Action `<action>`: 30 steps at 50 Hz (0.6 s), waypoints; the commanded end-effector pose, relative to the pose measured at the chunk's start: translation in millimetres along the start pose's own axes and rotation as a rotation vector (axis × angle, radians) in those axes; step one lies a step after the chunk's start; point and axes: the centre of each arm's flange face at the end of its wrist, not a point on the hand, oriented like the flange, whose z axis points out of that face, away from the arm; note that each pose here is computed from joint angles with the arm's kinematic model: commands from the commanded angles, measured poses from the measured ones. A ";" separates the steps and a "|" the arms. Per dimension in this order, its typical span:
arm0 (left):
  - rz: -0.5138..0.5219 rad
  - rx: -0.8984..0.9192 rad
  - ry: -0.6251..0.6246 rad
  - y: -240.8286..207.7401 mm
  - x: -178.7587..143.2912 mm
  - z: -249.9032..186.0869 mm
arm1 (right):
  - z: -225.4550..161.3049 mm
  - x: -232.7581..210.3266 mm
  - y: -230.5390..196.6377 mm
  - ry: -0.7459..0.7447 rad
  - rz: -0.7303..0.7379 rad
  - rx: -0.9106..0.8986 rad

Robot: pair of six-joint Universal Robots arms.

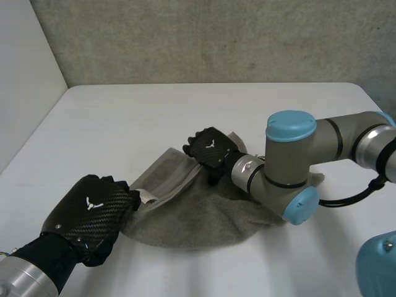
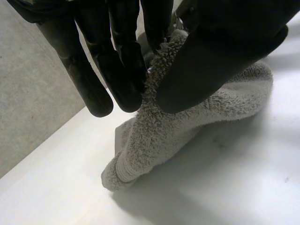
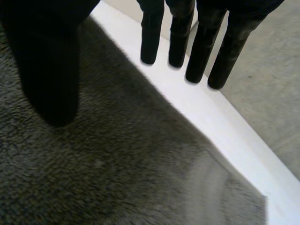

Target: Fold the towel.

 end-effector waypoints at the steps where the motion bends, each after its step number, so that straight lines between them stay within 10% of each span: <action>1: 0.004 0.019 -0.007 -2.8 -1.3 0.3 | 7.1 -6.9 7.5 -0.029 0.006 -0.002; 17: 0.030 0.172 -0.177 -19.2 -42.5 39.4 | -84.2 89.4 -102.3 0.365 -0.080 0.099; 30: 0.017 0.174 -0.110 -16.8 -31.7 64.5 | -194.6 40.3 -113.6 0.291 -0.128 -0.142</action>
